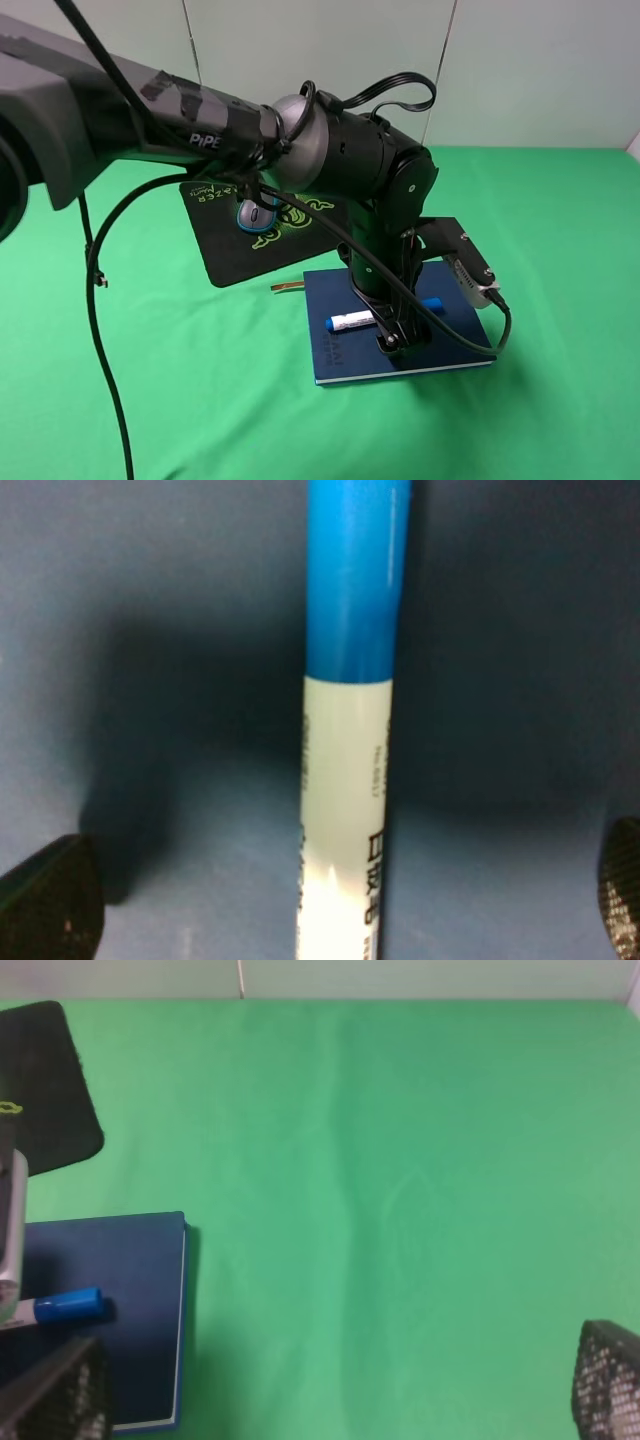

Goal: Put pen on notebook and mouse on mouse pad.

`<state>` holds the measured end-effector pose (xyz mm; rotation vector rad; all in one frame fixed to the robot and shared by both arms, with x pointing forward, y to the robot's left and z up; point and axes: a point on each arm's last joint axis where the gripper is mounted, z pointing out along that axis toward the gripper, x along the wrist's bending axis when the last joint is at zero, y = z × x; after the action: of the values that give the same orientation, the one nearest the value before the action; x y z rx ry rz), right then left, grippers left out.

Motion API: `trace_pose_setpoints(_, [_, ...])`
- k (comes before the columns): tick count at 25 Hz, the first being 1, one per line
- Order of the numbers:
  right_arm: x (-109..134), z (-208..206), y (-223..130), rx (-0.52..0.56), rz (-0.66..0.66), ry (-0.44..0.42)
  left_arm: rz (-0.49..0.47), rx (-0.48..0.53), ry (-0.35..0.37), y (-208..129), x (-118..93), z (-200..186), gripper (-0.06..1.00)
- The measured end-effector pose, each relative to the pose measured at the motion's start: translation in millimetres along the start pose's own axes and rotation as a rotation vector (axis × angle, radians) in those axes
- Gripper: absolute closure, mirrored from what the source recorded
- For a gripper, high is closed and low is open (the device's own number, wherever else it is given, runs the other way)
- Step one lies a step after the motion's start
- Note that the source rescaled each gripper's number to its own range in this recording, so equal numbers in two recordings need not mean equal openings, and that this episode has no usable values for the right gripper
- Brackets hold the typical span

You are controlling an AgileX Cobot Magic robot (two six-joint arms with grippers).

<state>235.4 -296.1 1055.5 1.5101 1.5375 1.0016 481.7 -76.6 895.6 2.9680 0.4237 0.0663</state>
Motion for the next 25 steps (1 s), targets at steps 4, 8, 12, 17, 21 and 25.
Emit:
trace_pose_setpoints(4, [0, 0, 0, 0.0, 0.0, 0.0, -0.002, -0.03, 0.009, 3, 0, -17, -0.05])
trace_pose_setpoints(8, [0, 0, 0, 0.0, 0.0, 0.0, -0.001, -0.05, 0.015, 3, 0, -49, -0.05])
trace_pose_setpoints(12, [0, 0, 0, 0.0, 0.0, 0.0, -0.017, -0.063, 0.019, -2, -2, -85, -0.05])
trace_pose_setpoints(17, [0, 0, 0, 0.0, 0.0, 0.0, -0.068, -0.057, 0.015, -14, -7, -126, -0.05])
trace_pose_setpoints(21, [0, 0, 0, 0.0, 0.0, 0.0, -0.1, -0.035, 0.009, -27, -11, -154, -0.06])
trace_pose_setpoints(25, [0, 0, 0, 0.0, 0.0, 0.0, -0.102, 0.001, 0.0, -39, -15, -174, -0.06])
